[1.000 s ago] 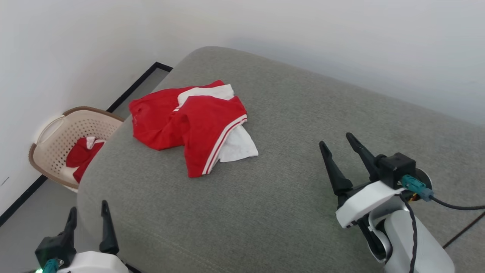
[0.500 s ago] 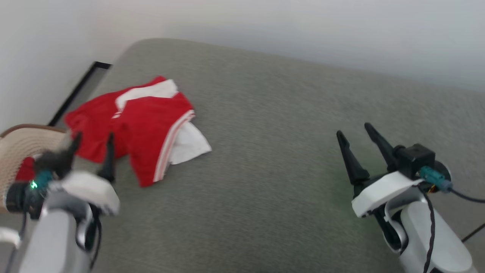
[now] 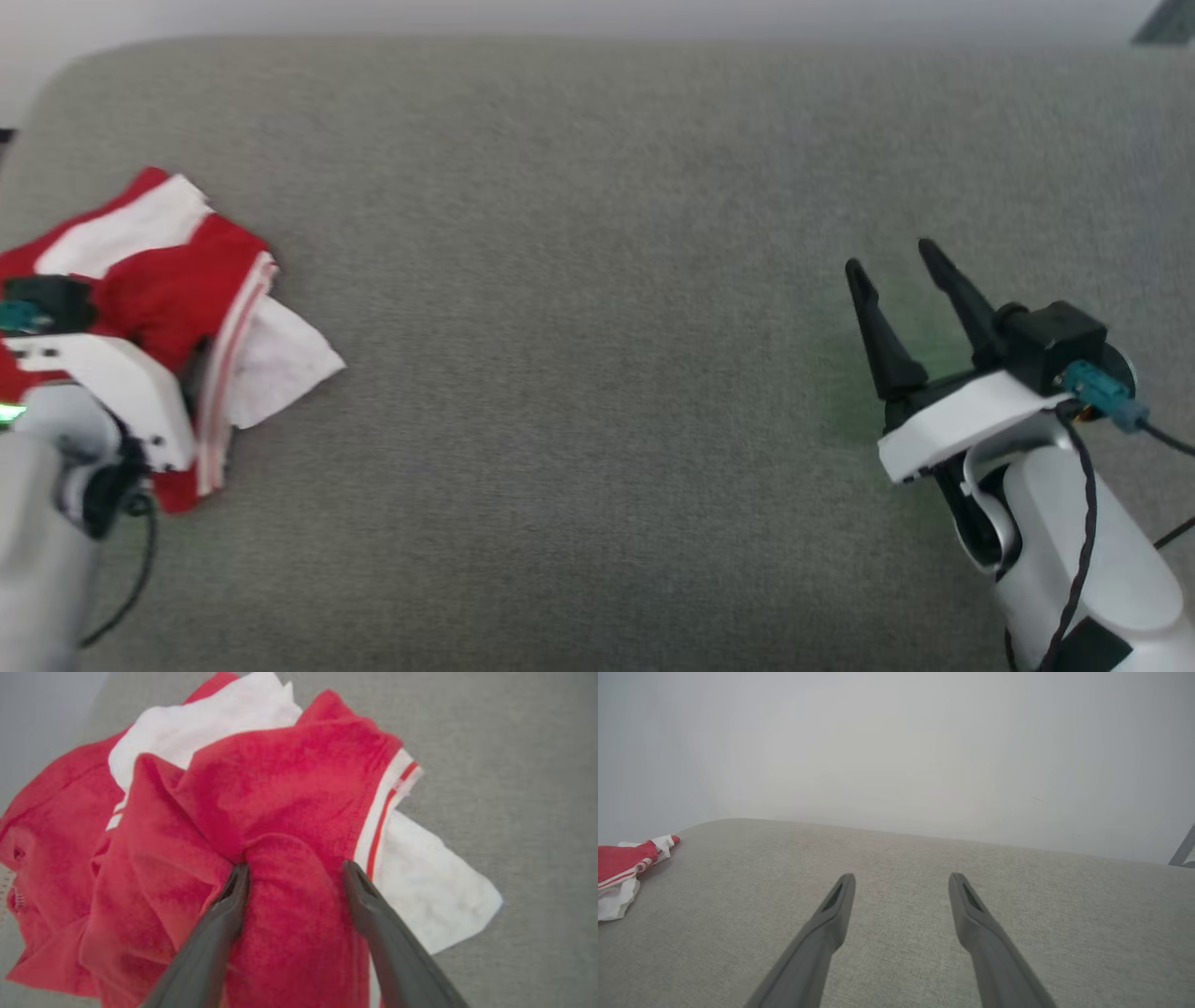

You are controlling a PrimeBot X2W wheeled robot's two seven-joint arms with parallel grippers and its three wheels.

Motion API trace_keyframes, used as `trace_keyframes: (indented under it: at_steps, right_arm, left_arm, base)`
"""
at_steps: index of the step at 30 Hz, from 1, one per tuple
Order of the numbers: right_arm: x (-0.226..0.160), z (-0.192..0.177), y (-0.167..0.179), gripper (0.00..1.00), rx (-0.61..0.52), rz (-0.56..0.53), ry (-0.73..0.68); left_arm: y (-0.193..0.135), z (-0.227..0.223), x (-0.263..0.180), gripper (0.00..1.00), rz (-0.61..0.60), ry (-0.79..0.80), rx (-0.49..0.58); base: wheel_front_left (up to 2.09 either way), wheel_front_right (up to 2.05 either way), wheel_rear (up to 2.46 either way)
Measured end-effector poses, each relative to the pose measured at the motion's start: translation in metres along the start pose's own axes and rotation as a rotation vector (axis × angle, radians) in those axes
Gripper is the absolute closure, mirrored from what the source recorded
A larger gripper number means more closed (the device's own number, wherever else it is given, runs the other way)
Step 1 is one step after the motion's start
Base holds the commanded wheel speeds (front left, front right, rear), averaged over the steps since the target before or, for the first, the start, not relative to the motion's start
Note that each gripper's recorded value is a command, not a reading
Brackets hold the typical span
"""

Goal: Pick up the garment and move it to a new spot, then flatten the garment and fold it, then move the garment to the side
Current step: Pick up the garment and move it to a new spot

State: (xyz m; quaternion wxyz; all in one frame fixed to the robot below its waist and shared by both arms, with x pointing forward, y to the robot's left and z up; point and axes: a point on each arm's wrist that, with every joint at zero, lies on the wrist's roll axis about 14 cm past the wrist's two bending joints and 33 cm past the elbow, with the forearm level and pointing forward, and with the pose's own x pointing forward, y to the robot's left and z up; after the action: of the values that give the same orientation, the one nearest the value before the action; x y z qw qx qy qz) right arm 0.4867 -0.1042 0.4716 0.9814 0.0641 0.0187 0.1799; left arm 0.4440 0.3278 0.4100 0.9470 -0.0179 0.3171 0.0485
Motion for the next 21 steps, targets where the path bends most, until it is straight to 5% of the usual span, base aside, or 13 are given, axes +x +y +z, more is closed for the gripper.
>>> trace_keyframes:
  at_steps: [6,11,13,14,21]
  right_arm:
    - [0.005,-0.015,-0.026,0.0,0.001,-0.049,0.024]
    - [0.003,-0.03,-0.039,0.0,0.005,-0.079,0.056]
    - [0.001,-0.032,-0.042,0.0,0.004,-0.086,0.06]
    - [0.002,-0.031,-0.042,0.0,0.004,-0.087,0.057]
    - [0.005,-0.01,-0.036,0.0,0.001,-0.078,0.008]
  left_arm:
    - [0.007,-0.042,0.031,0.0,0.027,0.296,-0.01]
    - [0.003,-0.048,0.051,0.0,0.022,0.37,-0.051]
    - [0.002,-0.049,0.053,0.55,0.019,0.383,-0.043]
    - [0.001,-0.048,0.053,1.0,0.015,0.381,-0.034]
    - [0.0,-0.021,0.051,1.0,0.013,0.205,0.049]
  base:
    - [0.0,0.0,0.0]
    - [0.0,0.0,0.0]
    - [0.0,0.0,0.0]
    - [0.0,0.0,0.0]
    - [0.0,0.0,0.0]
